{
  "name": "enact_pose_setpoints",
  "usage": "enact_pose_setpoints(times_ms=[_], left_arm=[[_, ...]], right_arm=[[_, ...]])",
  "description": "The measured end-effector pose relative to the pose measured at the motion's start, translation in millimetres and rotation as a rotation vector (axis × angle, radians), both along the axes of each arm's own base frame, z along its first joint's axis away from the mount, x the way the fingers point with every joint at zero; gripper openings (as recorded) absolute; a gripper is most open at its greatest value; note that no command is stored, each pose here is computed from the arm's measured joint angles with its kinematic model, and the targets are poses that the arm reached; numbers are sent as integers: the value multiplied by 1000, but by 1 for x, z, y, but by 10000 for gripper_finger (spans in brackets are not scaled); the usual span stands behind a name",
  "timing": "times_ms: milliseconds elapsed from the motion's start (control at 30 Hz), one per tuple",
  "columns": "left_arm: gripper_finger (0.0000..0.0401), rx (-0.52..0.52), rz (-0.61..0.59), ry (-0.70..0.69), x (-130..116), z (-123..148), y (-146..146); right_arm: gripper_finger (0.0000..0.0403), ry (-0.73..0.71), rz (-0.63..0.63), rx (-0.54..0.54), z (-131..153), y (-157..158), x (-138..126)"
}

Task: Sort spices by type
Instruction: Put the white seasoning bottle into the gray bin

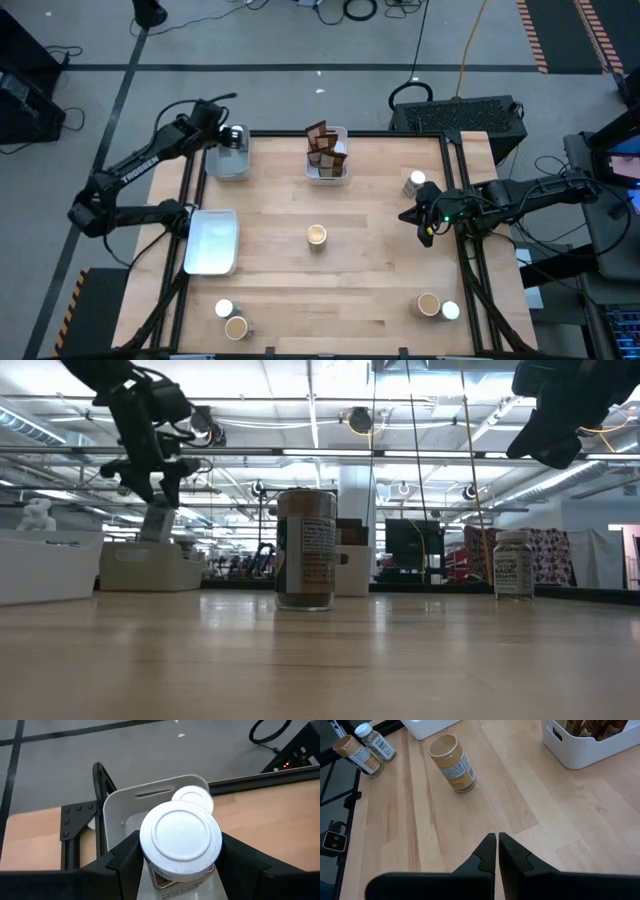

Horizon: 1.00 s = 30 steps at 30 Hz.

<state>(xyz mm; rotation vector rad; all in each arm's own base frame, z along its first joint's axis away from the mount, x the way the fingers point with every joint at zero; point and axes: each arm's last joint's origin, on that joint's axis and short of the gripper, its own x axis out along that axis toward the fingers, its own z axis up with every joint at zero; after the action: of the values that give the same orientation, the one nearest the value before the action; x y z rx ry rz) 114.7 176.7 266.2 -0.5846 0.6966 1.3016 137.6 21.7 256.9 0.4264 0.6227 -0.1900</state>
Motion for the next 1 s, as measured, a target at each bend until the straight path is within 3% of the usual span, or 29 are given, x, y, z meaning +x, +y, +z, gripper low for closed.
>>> enact_pose_setpoints(times_ms=[300,733,1000], left_arm=[[212,7,11,-25,1,-5,9],[212,-52,46,72,9,-35,36],[212,32,46,109,10,-34,46]], right_arm=[[0,0,0,-1,0,0,0],[0,-1,-20,26,0,0,0],[0,-2,-24,31,0,0,0]])
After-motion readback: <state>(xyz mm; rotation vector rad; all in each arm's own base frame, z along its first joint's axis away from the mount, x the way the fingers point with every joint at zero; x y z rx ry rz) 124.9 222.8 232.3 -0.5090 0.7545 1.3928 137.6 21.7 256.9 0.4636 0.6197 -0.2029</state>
